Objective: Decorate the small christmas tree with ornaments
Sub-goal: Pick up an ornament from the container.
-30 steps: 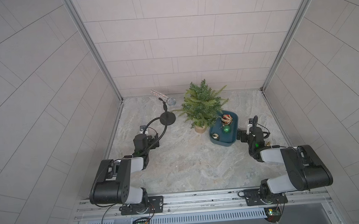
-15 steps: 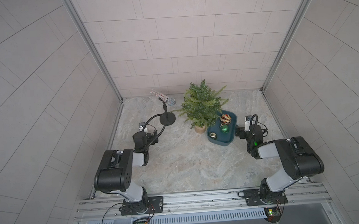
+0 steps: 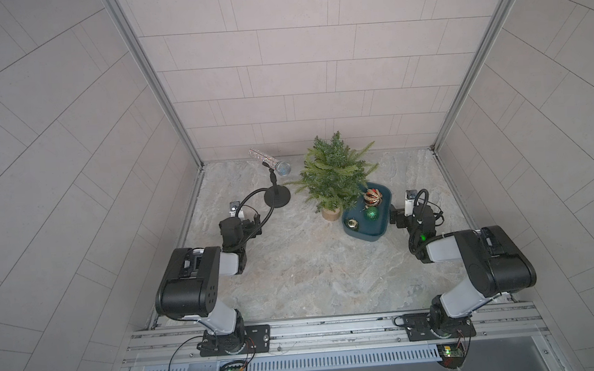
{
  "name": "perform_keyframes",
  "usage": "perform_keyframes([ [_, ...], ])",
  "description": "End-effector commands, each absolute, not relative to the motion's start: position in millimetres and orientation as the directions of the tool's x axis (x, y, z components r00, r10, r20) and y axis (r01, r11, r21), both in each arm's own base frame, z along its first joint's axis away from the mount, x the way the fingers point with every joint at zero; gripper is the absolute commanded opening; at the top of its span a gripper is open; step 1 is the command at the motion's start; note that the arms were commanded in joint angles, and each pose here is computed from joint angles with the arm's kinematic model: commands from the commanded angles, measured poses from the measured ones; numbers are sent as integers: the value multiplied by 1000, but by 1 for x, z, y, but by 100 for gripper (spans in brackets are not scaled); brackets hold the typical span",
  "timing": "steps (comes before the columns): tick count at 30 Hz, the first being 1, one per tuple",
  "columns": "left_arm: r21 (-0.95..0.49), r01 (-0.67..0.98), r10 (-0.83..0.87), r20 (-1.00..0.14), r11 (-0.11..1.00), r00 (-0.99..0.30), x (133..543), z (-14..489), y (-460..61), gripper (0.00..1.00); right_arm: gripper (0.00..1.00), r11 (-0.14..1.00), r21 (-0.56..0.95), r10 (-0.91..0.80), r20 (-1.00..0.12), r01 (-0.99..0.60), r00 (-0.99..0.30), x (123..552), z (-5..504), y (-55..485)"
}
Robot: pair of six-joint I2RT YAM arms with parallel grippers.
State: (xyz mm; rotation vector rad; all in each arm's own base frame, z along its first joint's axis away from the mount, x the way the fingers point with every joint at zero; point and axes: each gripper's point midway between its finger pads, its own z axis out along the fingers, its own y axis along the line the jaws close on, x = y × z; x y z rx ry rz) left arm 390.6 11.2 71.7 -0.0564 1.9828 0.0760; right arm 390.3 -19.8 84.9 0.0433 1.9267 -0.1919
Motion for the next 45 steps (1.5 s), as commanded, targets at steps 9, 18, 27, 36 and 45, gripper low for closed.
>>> perform_keyframes([
  [9, 34, -285, -61, -946, 958, -319, 387, 112, 47, 100, 100, 968, -107, -33, -951, 226, -308, 379, 140, -37],
  [18, -158, -431, -296, -914, 888, -276, 367, 172, 56, 100, 100, 931, 155, 257, -921, 330, -293, 356, 204, -39],
  [27, -658, -245, -701, -683, 712, -203, 349, 199, 3, 100, 84, 769, 594, 639, -699, 237, -322, 362, 213, -6],
  [36, -729, -130, -677, -534, 672, -507, 313, 192, -56, 82, 71, 896, 322, 443, -590, 307, -675, 359, 183, 14],
  [45, -692, 31, -480, -532, 721, -698, 274, 200, -117, 80, 72, 941, 225, 335, -505, 253, -796, 381, 169, 38],
])
